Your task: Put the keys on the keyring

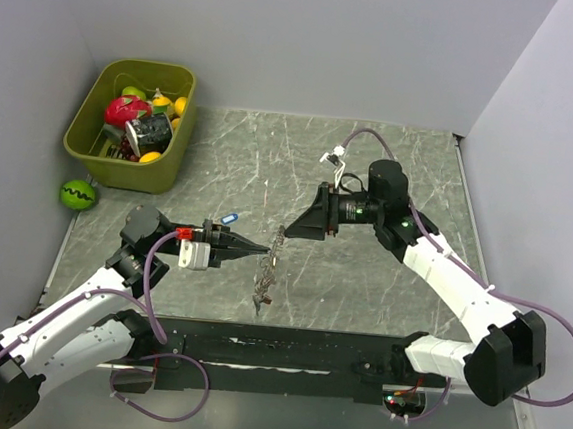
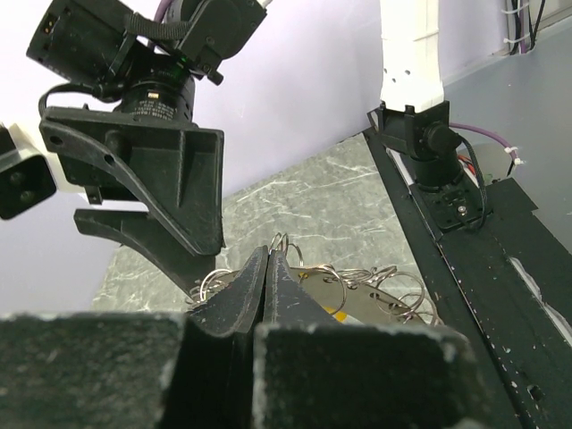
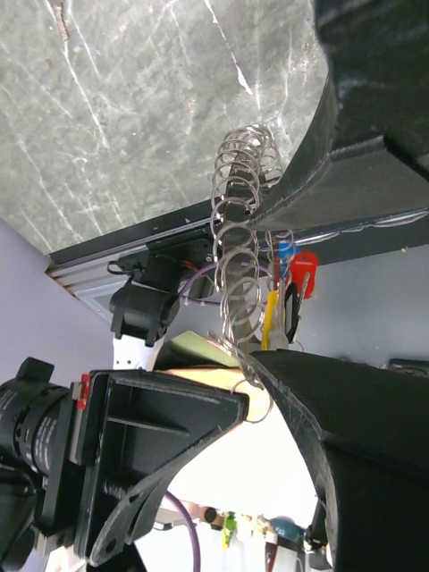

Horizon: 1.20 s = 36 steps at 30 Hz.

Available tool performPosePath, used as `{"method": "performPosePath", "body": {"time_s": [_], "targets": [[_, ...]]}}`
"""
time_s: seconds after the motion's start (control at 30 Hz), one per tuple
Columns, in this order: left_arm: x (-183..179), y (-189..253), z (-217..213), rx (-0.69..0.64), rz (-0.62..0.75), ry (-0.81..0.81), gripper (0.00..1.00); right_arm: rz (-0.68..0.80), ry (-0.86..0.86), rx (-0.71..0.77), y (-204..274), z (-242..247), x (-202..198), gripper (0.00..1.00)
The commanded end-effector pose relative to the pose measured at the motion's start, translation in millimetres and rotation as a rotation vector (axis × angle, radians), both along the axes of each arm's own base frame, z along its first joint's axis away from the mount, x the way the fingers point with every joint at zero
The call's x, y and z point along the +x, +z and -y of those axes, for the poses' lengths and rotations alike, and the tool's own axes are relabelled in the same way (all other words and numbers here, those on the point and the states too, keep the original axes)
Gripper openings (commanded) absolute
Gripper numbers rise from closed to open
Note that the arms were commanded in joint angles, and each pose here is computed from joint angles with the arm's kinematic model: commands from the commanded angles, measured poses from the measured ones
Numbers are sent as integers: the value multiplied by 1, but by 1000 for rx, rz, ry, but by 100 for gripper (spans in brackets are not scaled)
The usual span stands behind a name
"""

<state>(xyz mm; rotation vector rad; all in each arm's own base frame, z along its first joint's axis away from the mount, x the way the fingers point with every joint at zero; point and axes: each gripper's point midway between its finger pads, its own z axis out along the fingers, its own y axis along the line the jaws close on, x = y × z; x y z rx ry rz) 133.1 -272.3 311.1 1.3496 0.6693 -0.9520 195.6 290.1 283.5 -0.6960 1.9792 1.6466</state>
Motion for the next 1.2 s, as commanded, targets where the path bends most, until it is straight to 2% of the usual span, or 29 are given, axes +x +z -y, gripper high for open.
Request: {"method": "performPosePath", "body": {"time_s": [0.0, 0.33, 0.57, 0.83, 0.93, 1.17], "targets": [[-5, 24, -3, -54, 100, 0, 1, 104, 1, 62, 30, 1, -6, 60], [-4, 21, -3, -45, 94, 3, 1, 132, 11, 81, 43, 3, -13, 56], [-3, 21, -2, -49, 93, 0, 1, 57, 2, 25, 24, 0, -7, 53], [-3, 22, -2, -51, 90, -1, 1, 46, 46, 74, 29, -4, -11, 51], [-2, 21, -1, -51, 87, 0, 1, 40, 64, 77, 27, -7, -14, 47], [-3, 21, -1, -51, 89, -5, 1, 27, 64, 52, 15, -9, -10, 45]]}}
